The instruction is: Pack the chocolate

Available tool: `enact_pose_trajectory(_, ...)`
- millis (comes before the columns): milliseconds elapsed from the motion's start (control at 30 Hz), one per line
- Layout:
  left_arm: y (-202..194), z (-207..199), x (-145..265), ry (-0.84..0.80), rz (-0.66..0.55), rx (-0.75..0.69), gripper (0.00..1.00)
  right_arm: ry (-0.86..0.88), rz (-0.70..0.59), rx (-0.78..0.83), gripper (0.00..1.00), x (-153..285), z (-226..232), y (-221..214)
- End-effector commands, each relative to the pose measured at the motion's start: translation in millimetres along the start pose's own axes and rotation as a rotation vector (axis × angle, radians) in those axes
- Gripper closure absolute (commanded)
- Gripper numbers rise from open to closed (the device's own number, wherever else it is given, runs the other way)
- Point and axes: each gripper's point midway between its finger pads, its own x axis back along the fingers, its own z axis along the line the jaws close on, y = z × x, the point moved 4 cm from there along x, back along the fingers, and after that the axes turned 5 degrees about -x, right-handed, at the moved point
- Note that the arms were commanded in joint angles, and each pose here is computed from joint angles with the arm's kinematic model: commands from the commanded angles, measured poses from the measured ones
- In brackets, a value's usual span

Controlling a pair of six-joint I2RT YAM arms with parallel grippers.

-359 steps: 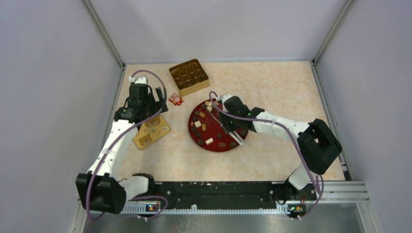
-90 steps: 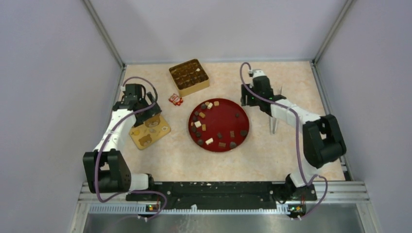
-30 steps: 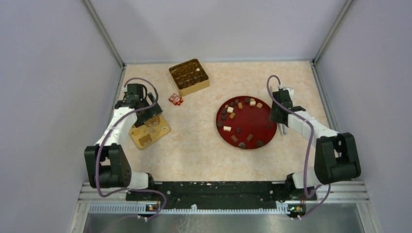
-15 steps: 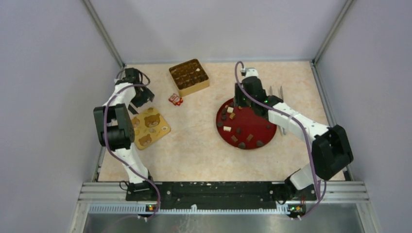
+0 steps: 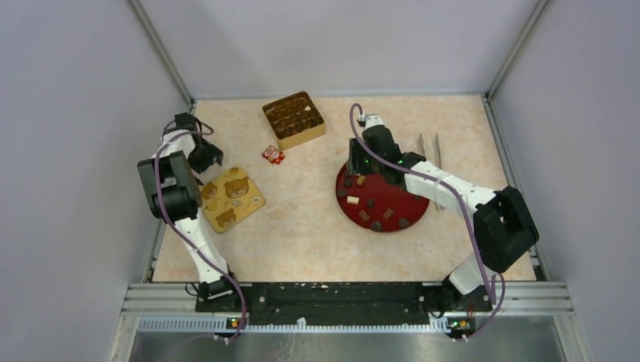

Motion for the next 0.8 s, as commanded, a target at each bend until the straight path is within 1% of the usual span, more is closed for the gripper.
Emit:
enact_pose_trajectory(0, -41.8, -13.3, 2.8, -0.084, 0.102, -0.045, 0.01, 0.045, -0.023, -0.016, 0.57, 2.1, 8.7, 3.0)
enact_pose_trajectory(133, -82.7, -20.9, 11.1, -0.104, 0.142, -0.128, 0.01, 0.055, -0.013, -0.014, 0.57, 0.6, 9.5, 0.8)
enact_pose_trajectory(300, -149.9, -36.4, 27.5, -0.175, 0.225, -0.257, 0.01, 0.089, 0.007, -0.015, 0.57, -1.4, 14.2, -3.4)
enact_pose_trajectory(400, -175.9, -51.4, 47.9, -0.240, 0.227, -0.365, 0.01, 0.116, 0.019, -0.016, 0.57, -1.8, 21.0, -6.6)
enact_pose_trajectory(467, -172.3, -49.8, 63.9, -0.255, 0.187, -0.396, 0.01, 0.134, 0.025, -0.009, 0.57, -1.7, 27.6, -9.0)
enact_pose_trajectory(533, -156.9, -41.4, 83.5, -0.242, 0.112, -0.404, 0.01, 0.161, 0.036, 0.003, 0.56, -2.3, 35.8, -12.8)
enact_pose_trajectory(567, -145.7, -31.1, 90.9, -0.207, 0.067, -0.392, 0.01, 0.168, 0.040, 0.009, 0.56, -3.5, 39.4, -14.6)
enact_pose_trajectory(633, -133.0, -2.1, 101.7, -0.136, 0.041, -0.344, 0.01, 0.212, 0.069, 0.027, 0.56, -6.6, 50.7, -21.9)
enact_pose_trajectory(700, -128.5, 27.8, 107.0, -0.092, 0.043, -0.291, 0.01, 0.237, 0.085, 0.044, 0.55, -9.1, 61.6, -27.3)
enact_pose_trajectory(767, -133.0, 57.9, 108.4, -0.028, 0.063, -0.241, 0.01, 0.264, 0.099, 0.058, 0.54, -12.9, 72.8, -32.2)
